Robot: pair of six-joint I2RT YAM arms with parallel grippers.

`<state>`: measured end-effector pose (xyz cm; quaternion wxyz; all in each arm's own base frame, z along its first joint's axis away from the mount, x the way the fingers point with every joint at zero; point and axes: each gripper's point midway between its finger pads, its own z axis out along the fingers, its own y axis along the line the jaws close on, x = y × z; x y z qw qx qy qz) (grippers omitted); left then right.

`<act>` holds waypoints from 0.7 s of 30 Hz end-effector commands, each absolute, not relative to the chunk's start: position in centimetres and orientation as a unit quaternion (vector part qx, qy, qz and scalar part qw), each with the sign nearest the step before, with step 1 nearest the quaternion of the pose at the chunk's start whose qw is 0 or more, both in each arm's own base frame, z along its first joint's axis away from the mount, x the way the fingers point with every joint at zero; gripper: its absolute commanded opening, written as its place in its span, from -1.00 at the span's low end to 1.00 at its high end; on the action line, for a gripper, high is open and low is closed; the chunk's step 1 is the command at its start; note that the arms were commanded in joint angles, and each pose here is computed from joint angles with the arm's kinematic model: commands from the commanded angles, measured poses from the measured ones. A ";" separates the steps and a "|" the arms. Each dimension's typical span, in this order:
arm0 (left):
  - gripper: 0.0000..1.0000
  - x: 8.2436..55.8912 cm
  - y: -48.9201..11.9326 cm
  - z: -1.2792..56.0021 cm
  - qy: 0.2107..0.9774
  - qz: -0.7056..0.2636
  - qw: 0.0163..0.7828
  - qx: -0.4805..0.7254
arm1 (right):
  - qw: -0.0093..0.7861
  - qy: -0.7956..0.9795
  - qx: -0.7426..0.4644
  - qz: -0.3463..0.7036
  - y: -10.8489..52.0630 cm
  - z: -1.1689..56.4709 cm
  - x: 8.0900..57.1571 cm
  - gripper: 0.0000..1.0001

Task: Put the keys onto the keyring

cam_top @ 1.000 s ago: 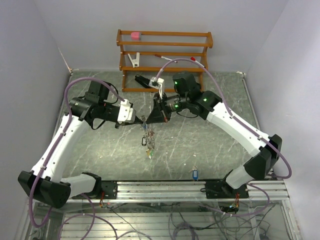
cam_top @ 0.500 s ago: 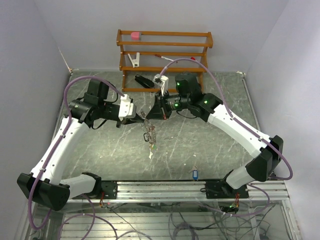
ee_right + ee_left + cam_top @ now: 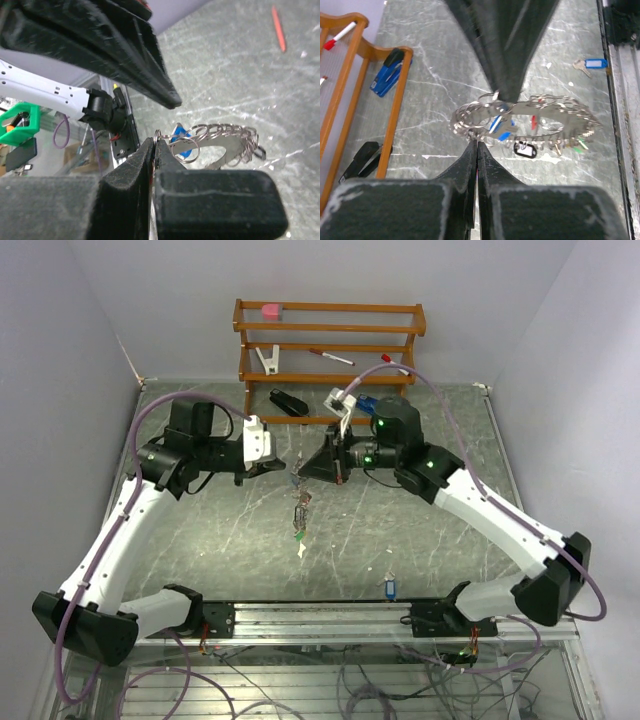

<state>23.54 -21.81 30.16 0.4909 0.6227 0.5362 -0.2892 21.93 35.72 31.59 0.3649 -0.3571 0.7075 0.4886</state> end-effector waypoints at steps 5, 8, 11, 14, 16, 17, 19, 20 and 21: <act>-0.83 25.7 -22.6 36.0 0.523 -0.291 0.571 0.562 | 0.554 0.573 -0.362 0.483 34.2 39.3 22.7 -1.00; -0.77 25.4 -23.3 37.1 0.510 -0.324 0.576 0.551 | 0.600 0.540 -0.349 0.477 33.7 40.3 23.0 -1.00; -0.66 26.1 -23.7 38.1 0.508 -0.330 0.586 0.538 | 0.642 0.505 -0.332 0.472 33.2 41.3 23.5 -1.00; -0.48 26.2 -24.1 38.9 0.501 -0.344 0.589 0.533 | 0.658 0.480 -0.329 0.478 33.6 42.4 23.7 -1.00; -0.34 25.5 -24.3 39.2 0.490 -0.360 0.583 0.539 | 0.660 0.474 -0.331 0.479 34.0 42.8 23.9 -1.00; -0.28 25.0 -24.3 39.3 0.485 -0.366 0.579 0.544 | 0.662 0.473 -0.331 0.477 34.1 42.9 24.1 -1.00; -0.21 24.7 -24.1 38.5 0.484 -0.355 0.575 0.556 | 0.667 0.473 -0.330 0.473 34.0 43.2 24.3 -1.00; -0.20 24.6 -23.9 38.1 0.488 -0.350 0.571 0.560 | 0.668 0.473 -0.329 0.470 34.0 43.3 24.4 -1.00; -0.18 24.4 -23.8 37.7 0.489 -0.346 0.567 0.565 | 0.669 0.474 -0.329 0.468 34.0 43.4 24.4 -1.00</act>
